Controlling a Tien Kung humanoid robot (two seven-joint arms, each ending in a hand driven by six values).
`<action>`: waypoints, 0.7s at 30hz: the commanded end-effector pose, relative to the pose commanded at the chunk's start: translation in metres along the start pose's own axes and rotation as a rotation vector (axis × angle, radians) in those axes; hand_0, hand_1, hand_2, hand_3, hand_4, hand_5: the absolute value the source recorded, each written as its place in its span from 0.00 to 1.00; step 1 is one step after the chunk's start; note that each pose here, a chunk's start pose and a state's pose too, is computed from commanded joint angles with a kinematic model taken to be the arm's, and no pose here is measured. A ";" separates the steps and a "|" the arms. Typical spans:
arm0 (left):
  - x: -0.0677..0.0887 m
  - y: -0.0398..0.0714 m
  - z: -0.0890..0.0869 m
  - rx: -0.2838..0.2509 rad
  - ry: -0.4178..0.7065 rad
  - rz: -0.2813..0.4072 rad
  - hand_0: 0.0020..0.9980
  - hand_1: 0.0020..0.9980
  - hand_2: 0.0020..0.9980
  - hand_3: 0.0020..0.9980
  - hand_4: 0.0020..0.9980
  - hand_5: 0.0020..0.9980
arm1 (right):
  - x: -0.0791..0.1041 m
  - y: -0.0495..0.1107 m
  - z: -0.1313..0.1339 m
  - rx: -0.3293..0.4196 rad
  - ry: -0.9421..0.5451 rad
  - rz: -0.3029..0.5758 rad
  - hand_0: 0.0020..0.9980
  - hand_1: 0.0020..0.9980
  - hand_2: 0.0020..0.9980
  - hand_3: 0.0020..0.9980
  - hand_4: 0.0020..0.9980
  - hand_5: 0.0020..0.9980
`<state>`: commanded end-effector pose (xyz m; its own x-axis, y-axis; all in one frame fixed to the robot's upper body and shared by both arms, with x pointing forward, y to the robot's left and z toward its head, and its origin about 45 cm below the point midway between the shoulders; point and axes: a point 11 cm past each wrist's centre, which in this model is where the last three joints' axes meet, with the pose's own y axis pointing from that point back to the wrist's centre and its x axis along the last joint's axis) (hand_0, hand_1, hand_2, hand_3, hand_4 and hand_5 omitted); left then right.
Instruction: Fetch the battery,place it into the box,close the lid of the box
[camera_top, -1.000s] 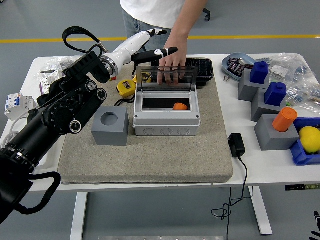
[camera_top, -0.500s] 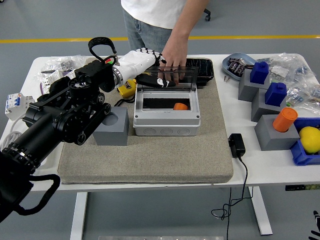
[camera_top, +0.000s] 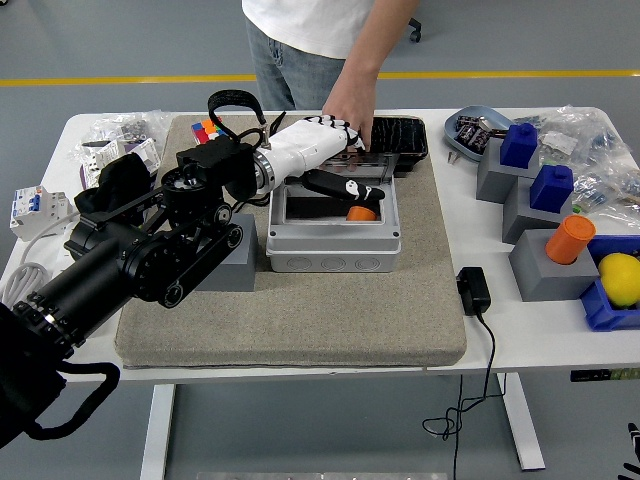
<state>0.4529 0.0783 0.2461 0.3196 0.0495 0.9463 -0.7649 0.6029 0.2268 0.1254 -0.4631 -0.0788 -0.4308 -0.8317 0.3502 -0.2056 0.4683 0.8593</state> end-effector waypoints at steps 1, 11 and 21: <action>-0.001 0.000 0.005 -0.013 -0.001 -0.005 1.00 1.00 0.88 0.73 1.00 1.00 | 0.000 0.000 0.000 0.000 0.000 0.000 0.84 0.80 0.78 0.82 1.00 1.00; -0.017 0.000 0.038 -0.101 -0.003 -0.043 1.00 1.00 0.86 0.72 1.00 1.00 | 0.001 0.000 0.002 -0.006 0.002 0.002 0.84 0.80 0.77 0.82 1.00 1.00; -0.029 0.001 0.043 -0.118 0.012 -0.068 1.00 1.00 0.86 0.72 1.00 1.00 | 0.001 0.000 0.002 -0.005 0.001 0.002 0.84 0.80 0.77 0.82 1.00 1.00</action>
<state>0.4184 0.0432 0.2294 0.3756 0.0149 0.9267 -0.6703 0.6949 0.2605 0.1233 -0.4636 -0.0791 -0.4302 -0.8311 0.3524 -0.2000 0.4684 0.8606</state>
